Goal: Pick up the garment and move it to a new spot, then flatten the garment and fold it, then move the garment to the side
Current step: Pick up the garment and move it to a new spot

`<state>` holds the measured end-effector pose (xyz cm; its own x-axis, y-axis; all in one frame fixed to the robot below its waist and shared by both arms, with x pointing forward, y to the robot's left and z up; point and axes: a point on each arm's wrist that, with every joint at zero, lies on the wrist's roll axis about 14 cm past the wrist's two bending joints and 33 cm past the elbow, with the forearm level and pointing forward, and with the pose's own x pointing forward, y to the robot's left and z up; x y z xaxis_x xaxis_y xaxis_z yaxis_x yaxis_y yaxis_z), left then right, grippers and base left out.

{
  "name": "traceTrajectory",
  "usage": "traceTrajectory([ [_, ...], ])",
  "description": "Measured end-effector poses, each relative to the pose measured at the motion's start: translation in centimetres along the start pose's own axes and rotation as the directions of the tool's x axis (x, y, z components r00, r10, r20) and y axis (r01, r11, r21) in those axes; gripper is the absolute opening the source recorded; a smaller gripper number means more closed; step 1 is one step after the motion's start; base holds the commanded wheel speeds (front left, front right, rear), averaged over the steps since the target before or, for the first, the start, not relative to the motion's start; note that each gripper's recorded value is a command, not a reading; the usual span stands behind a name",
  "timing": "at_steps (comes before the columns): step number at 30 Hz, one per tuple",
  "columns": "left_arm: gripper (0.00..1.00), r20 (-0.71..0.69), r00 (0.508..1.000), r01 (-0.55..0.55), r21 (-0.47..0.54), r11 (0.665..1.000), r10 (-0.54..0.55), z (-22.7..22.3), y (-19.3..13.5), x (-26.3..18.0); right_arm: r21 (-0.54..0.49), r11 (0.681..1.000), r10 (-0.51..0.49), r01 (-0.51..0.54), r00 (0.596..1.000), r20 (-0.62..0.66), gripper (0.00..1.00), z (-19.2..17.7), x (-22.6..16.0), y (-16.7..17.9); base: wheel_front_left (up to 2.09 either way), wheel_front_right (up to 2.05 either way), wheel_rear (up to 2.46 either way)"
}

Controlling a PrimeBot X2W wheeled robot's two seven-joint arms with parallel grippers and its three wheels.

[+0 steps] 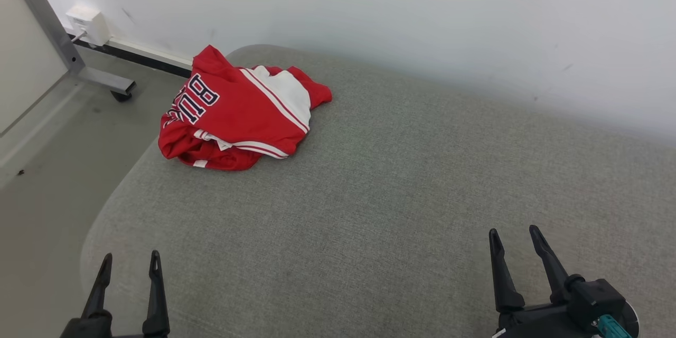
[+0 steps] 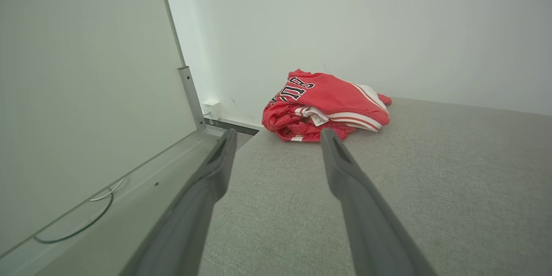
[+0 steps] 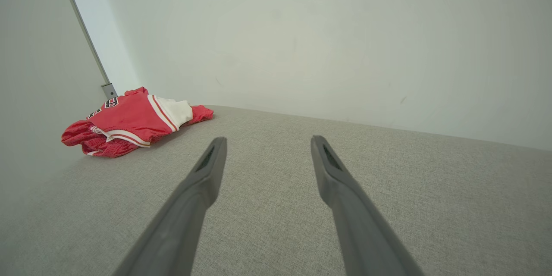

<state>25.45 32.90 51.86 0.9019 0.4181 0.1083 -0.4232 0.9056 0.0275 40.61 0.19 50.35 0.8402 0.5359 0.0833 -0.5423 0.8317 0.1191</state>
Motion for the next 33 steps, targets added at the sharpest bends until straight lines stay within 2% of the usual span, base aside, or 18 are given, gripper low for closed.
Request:
traceTrajectory([
  [8,1.0,-0.009,0.999,-0.032,0.006,0.999,0.033,-0.2,0.8,-0.2,0.008,1.0,0.01,-0.01,1.0,-0.007,1.0,-0.3,0.1,0.3,0.0,0.0,0.0],
  [17,1.0,0.026,1.0,0.014,-0.003,1.0,-0.014,0.8,-0.9,2.5,0.0,1.0,-0.029,0.029,1.0,0.003,1.0,-0.2,0.2,-1.3,0.0,0.0,0.0],
  [28,1.0,0.191,0.976,0.11,0.002,0.994,-0.109,6.4,-3.9,13.3,-0.066,0.987,-0.142,0.144,0.989,0.033,1.0,0.0,1.0,-6.9,0.0,0.0,0.0],
  [33,1.0,0.209,0.963,0.17,0.013,0.985,-0.169,7.1,-6.6,19.3,-0.101,0.961,-0.254,0.256,0.967,0.032,1.0,-0.4,-0.2,-11.6,0.0,0.0,0.0],
])
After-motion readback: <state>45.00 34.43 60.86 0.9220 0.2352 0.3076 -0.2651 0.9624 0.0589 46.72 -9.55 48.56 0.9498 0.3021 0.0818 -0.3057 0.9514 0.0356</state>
